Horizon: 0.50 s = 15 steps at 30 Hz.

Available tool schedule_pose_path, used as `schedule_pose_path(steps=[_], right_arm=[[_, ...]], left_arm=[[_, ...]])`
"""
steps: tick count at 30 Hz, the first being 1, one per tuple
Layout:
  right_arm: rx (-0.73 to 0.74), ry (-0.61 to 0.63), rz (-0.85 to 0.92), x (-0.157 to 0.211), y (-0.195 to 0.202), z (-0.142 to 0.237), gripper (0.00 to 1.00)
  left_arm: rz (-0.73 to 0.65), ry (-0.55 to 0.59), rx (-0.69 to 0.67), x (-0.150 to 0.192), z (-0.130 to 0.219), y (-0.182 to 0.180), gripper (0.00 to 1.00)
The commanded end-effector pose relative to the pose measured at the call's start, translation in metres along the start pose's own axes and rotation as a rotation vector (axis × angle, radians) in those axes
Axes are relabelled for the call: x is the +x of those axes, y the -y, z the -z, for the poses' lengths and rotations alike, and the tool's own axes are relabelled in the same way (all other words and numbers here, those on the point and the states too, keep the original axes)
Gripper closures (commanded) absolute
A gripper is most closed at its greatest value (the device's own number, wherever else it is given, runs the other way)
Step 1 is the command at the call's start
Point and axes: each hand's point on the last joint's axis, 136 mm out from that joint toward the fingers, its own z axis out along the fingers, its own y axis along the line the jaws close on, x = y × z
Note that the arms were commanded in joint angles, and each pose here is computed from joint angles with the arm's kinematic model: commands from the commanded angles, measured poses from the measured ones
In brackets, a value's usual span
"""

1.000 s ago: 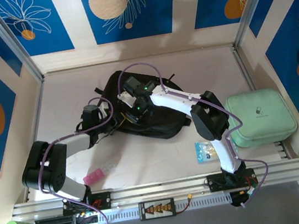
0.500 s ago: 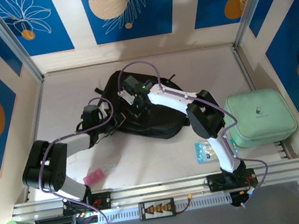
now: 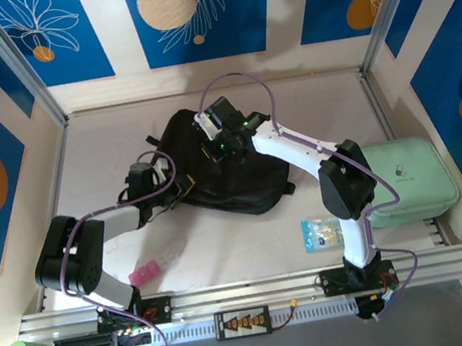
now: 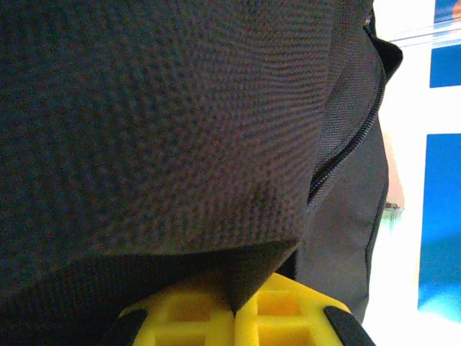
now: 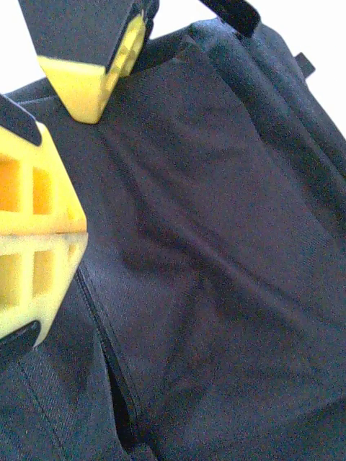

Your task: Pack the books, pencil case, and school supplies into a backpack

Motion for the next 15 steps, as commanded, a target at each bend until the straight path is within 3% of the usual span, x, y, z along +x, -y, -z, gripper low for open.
schedule_pose_path(steps=[1,5,11,15], right_arm=[[-0.053,-0.088,0.004,0.019,-0.016,-0.012,0.94],[0.0,-0.172,-0.012,0.031,-0.015,-0.023,0.71],[0.057,-0.232,-0.028,0.04,-0.016,-0.034,0.56],[0.102,-0.254,0.006,0.034,-0.008,-0.038,0.53]], left_arm=[[-0.043,-0.02,0.015,0.002,-0.003,0.004,1.0],[-0.059,-0.057,0.006,0.01,-0.007,0.002,1.0],[-0.08,-0.126,-0.059,0.034,-0.019,-0.006,1.0],[-0.089,-0.137,-0.086,0.038,-0.024,-0.011,1.0]])
